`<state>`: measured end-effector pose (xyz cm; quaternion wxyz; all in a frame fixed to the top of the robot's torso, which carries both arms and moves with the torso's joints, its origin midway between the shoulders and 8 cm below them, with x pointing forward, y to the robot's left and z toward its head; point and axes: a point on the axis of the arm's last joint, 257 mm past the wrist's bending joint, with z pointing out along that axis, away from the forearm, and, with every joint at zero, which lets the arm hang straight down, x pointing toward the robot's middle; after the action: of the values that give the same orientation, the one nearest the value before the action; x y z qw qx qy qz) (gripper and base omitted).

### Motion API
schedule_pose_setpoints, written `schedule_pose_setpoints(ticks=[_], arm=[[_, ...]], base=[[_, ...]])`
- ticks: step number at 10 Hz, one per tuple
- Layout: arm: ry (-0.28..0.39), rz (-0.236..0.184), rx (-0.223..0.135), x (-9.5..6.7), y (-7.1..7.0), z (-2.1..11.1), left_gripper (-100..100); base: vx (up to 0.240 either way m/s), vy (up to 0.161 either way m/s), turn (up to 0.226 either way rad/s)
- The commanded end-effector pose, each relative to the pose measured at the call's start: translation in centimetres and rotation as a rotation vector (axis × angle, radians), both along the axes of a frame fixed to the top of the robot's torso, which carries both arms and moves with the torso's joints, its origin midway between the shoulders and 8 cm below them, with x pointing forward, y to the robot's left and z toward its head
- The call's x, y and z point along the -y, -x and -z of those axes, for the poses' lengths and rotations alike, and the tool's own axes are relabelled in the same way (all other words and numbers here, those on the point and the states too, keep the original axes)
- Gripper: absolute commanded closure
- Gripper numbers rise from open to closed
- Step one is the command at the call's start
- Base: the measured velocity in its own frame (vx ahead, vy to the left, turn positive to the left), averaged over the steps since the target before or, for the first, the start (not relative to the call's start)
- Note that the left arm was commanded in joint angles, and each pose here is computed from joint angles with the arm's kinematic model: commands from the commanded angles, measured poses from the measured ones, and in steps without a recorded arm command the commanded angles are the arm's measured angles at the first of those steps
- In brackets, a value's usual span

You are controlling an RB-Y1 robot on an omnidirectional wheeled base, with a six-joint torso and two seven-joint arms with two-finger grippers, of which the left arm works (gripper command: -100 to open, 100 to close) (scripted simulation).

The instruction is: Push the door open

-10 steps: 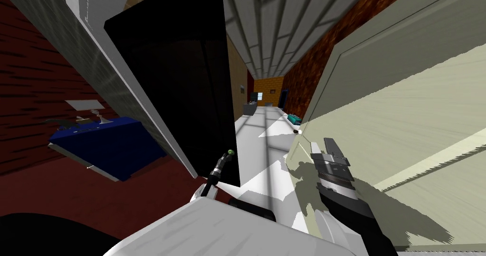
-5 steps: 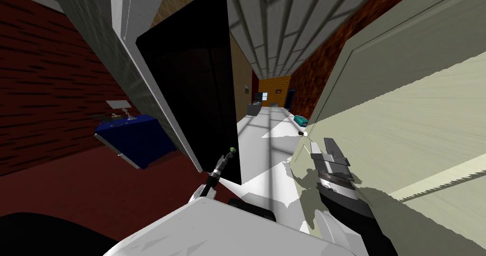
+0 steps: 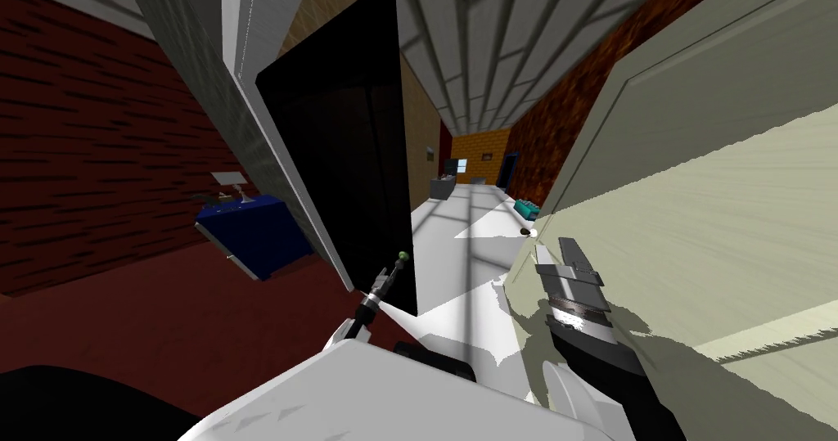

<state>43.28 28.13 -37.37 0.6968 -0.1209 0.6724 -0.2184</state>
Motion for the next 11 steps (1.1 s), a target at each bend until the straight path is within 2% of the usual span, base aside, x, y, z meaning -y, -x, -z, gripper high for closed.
schedule_pose_setpoints(ticks=[1,2,3,4,6,7,11], arm=[[-0.081,0.023,0.003,0.5,0.3,0.2,-100],[-0.099,0.022,0.006,0.5,0.3,0.2,-100],[-0.153,0.036,0.008,0.8,0.6,0.4,-100],[-0.158,0.036,0.009,0.8,0.6,0.4,-100],[-0.260,0.065,0.015,1.4,1.1,0.8,-100],[-0.265,0.065,0.016,1.4,1.1,0.8,-100],[-0.420,0.114,0.028,2.3,2.0,1.5,-100]], base=[[-0.030,-0.045,0.142],[-0.026,-0.041,0.102],[-0.024,-0.033,0.114],[-0.016,-0.026,0.047],[-0.023,-0.034,0.143],[-0.022,-0.034,0.054],[-0.028,-0.037,0.134]])
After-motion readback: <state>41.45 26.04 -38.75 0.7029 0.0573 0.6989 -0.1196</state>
